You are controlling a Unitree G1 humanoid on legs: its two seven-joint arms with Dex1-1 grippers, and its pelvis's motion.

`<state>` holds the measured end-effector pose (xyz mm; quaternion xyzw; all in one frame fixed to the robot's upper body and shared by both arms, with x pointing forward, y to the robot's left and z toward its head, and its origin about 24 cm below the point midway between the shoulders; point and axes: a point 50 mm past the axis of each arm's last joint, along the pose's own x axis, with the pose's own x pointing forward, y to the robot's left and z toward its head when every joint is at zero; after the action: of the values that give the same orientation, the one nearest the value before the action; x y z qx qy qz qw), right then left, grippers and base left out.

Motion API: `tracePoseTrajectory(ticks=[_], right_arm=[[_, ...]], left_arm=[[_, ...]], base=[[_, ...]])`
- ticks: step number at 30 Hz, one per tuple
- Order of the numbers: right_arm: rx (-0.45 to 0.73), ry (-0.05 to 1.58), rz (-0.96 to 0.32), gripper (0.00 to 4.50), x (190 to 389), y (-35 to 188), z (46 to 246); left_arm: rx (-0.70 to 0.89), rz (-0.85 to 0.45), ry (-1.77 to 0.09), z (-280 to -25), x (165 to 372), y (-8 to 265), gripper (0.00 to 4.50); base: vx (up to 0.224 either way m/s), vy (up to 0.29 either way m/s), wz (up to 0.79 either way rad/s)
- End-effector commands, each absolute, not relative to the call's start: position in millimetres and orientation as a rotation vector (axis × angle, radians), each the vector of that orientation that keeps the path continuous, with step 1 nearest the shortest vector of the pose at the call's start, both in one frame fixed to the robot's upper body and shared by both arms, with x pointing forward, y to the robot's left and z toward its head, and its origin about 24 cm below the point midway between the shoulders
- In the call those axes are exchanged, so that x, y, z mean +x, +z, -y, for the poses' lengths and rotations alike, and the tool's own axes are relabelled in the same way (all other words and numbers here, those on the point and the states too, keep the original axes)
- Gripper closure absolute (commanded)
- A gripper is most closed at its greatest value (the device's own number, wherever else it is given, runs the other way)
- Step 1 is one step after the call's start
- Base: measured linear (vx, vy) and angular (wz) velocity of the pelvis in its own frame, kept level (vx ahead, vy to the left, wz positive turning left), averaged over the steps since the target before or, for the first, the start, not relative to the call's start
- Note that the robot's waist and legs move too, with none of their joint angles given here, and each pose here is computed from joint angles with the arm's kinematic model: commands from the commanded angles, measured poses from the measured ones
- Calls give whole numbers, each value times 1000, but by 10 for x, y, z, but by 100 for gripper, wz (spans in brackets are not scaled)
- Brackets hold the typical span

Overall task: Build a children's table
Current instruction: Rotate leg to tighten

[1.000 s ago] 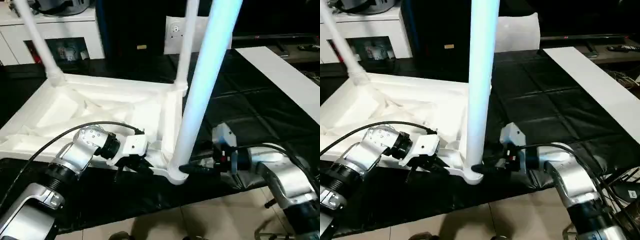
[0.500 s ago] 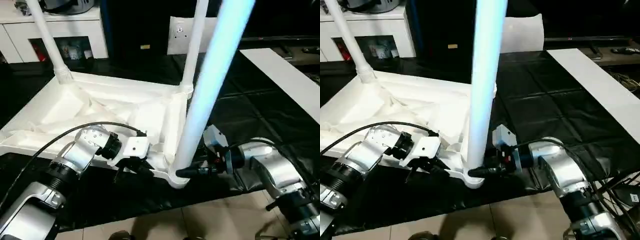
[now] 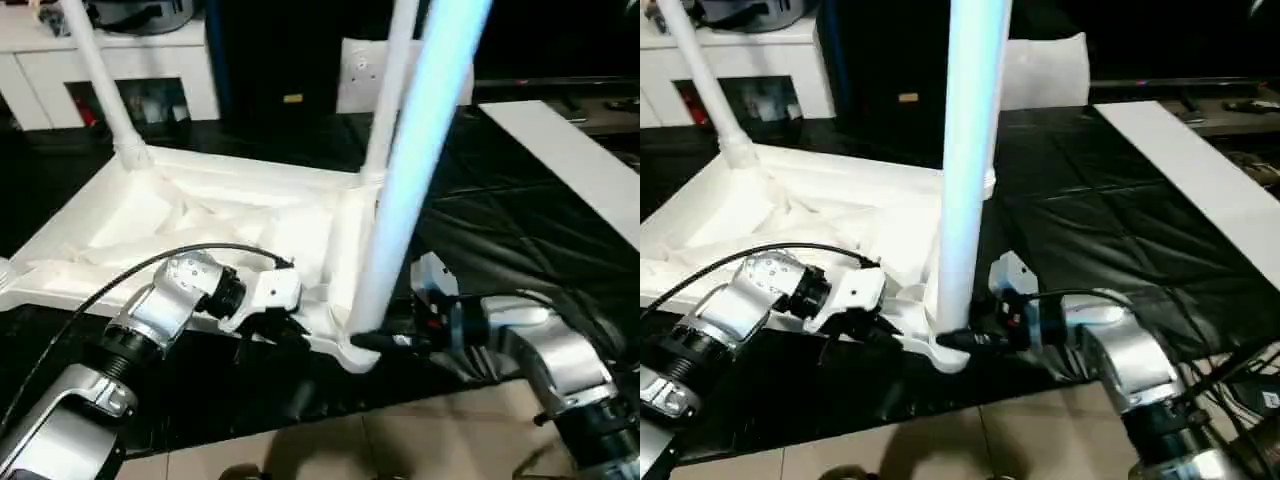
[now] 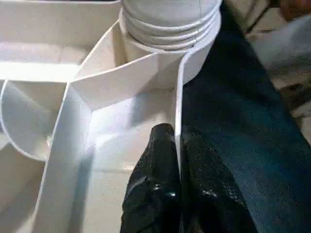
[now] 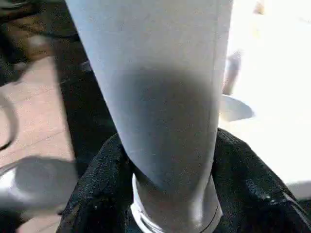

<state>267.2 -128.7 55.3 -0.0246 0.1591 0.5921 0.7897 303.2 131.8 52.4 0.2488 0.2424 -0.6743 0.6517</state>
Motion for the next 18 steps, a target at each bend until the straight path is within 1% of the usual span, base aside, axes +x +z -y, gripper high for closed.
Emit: tracePoseTrajectory(ticks=[1,2,3,4,6,7,9,13,15,16,17,18], right_arm=[[-32,1177,-385,254,2684,444,1036],[2,1105,-393,254,2725,424,960],[2,1105,-393,254,2725,424,960],[56,1022,-413,255,2779,418,855],[70,986,-425,255,2798,418,810],[83,899,-449,256,2863,407,711],[97,807,-477,256,2940,393,607],[94,757,-497,256,2998,386,533],[96,750,-493,256,3013,392,509],[107,742,-484,200,3021,406,505],[113,728,-475,186,3027,416,510],[122,730,-462,186,3020,424,529]], left_arm=[[487,-472,-1421,-1047,3101,562,450],[448,-466,-1383,-968,3119,568,450],[448,-466,-1383,-968,3119,568,450],[411,-457,-1316,-869,3155,578,450],[399,-455,-1281,-829,3174,586,450],[360,-451,-1193,-732,3225,606,450],[315,-452,-1092,-635,3279,633,450],[305,-446,-997,-588,3327,664,450],[305,-445,-964,-585,3344,679,450],[314,-444,-950,-588,3349,690,450],[317,-445,-942,-590,3347,696,450],[325,-441,-952,-606,3338,700,450]], base=[[-55,0,-4],[-62,13,-9],[-61,32,-14],[-61,32,-14],[-85,58,-9],[-114,55,-4],[-32,-44,1],[81,-24,-22],[0,0,0],[0,0,0],[0,0,0],[0,0,0]])
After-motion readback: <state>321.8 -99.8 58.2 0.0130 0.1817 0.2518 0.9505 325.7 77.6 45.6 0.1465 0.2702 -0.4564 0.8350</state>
